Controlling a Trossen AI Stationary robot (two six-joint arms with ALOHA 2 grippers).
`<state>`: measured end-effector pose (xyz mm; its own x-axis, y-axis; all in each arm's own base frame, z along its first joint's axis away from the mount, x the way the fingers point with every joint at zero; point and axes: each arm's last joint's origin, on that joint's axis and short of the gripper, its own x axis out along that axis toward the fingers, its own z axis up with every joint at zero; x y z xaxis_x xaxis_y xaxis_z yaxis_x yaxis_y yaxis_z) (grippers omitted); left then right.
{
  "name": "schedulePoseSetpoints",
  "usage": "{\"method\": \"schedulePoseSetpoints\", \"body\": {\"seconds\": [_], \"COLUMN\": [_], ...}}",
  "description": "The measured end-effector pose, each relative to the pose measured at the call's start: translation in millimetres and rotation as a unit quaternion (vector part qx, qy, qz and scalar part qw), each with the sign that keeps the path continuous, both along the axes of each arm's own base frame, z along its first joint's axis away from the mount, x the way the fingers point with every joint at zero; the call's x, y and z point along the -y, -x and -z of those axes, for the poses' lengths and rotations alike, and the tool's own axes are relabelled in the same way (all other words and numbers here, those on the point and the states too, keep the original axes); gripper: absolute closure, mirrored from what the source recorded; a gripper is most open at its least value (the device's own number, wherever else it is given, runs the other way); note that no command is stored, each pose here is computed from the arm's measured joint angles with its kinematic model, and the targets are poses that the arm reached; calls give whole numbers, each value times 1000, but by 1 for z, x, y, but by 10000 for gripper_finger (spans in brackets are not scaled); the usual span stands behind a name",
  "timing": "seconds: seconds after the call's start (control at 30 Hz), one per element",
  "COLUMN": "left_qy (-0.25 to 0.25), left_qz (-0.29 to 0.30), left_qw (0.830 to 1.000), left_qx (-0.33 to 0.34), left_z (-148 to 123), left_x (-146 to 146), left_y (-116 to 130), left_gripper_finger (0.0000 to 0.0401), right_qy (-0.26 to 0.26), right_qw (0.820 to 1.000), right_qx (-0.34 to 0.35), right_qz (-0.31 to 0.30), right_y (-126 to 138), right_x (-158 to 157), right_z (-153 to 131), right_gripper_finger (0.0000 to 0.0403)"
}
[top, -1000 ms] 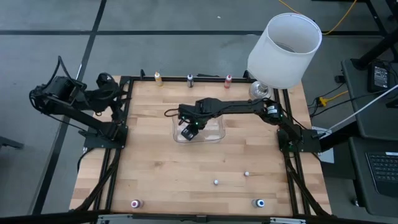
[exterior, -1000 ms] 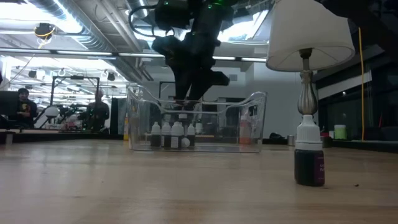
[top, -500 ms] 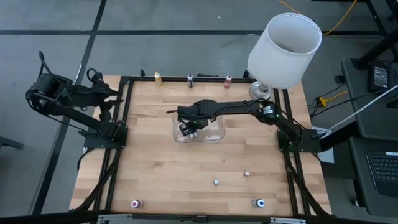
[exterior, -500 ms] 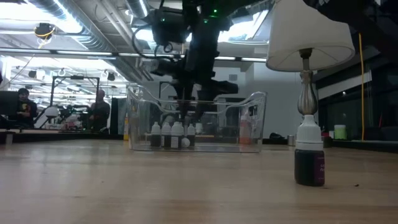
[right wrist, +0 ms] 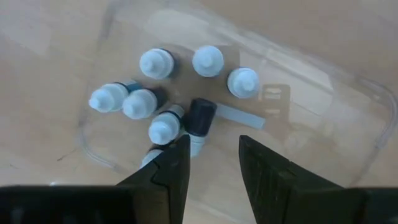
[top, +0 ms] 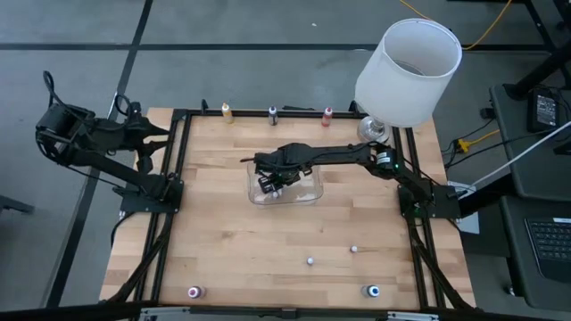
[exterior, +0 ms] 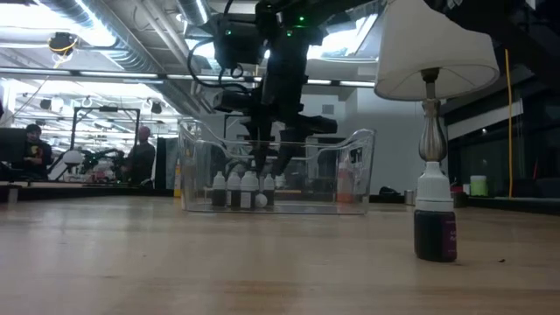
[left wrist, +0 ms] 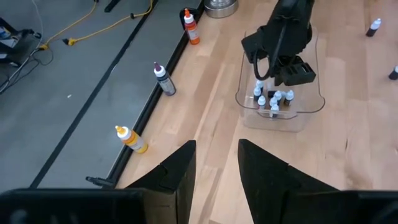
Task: Pick & Place food coloring
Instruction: Put the pink food coloring bottle into the transparent bin
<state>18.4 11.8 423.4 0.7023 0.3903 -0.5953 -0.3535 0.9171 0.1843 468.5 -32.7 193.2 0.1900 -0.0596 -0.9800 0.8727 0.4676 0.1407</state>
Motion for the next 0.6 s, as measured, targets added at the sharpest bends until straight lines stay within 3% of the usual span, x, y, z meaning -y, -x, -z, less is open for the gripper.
{"method": "schedulePoseSetpoints", "body": {"seconds": [0.33, 0.6], "left_qy": [1, 10], "left_qz": [2, 10], "left_qw": [1000, 1000], "left_qx": [-1, -3], "left_z": [0, 0], "left_x": [0, 1], "left_y": [0, 0], "left_gripper_finger": [285, 285], "right_qy": [2, -2], "right_qw": [1000, 1000], "right_qx": [5, -6], "right_qz": [-3, -5], "right_y": [-8, -7], "right_x": [-3, -5], "right_z": [15, 21], "right_gripper_finger": [263, 220]}}
